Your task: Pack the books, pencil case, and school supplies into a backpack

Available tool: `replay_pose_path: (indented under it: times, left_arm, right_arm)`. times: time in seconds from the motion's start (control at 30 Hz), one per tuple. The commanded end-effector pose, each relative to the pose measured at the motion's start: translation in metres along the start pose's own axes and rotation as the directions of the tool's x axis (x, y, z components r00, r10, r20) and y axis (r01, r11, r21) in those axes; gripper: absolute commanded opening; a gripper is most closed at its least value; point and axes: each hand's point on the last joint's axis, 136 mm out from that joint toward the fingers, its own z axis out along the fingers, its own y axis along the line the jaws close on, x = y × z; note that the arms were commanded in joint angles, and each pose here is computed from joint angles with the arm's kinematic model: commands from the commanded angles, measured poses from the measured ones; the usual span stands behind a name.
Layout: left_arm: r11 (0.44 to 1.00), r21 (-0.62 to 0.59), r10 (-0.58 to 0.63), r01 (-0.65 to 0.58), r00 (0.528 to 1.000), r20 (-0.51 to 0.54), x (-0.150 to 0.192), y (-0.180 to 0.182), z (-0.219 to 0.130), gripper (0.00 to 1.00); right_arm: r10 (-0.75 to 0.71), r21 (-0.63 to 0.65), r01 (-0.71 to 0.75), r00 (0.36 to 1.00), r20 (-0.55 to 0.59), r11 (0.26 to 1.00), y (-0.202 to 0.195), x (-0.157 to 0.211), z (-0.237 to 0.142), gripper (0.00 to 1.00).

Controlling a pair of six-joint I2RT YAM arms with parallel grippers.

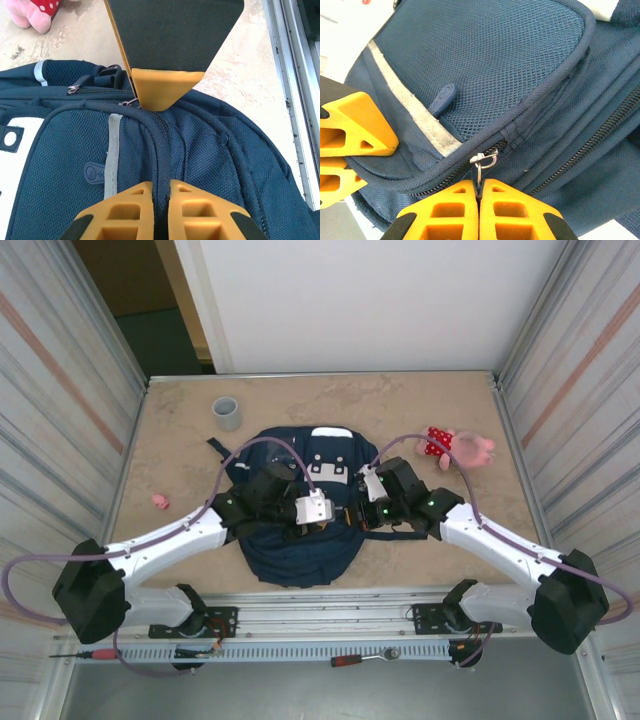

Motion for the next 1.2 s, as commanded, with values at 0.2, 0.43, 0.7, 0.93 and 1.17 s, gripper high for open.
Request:
replay_pose_path:
  times: [0.2, 0.43, 0.7, 0.93, 1.17]
  left_arm:
    - [1.000, 0.029, 0.011, -0.012, 0.999, 0.042, -0.006, -0.006, -0.010, 0.02]
    - [1.000, 0.011, 0.001, -0.002, 0.999, 0.052, -0.006, -0.005, -0.014, 0.14]
    - [0.970, -0.100, -0.208, 0.220, 0.971, 0.117, -0.012, 0.024, -0.037, 0.52]
    - [0.781, -0.280, -0.520, 0.558, 0.829, 0.203, 0.017, 0.069, -0.073, 0.59]
    - [0.601, -0.286, -0.696, 0.747, 0.664, 0.273, 0.052, 0.071, -0.073, 0.58]
  right_arm:
    - [0.198, 0.116, -0.212, 0.973, 0.118, 0.970, -0.063, -0.029, -0.021, 0.00]
    - [0.180, 0.075, -0.189, 0.977, 0.111, 0.979, -0.058, -0.045, -0.010, 0.00]
    - [0.154, 0.077, -0.172, 0.969, 0.194, 0.982, -0.046, -0.059, -0.045, 0.49]
    - [0.138, 0.039, -0.150, 0.967, 0.216, 0.988, -0.021, -0.080, -0.065, 0.54]
    - [0.079, -0.049, -0.072, 0.983, 0.165, 0.996, 0.017, -0.084, -0.025, 0.46]
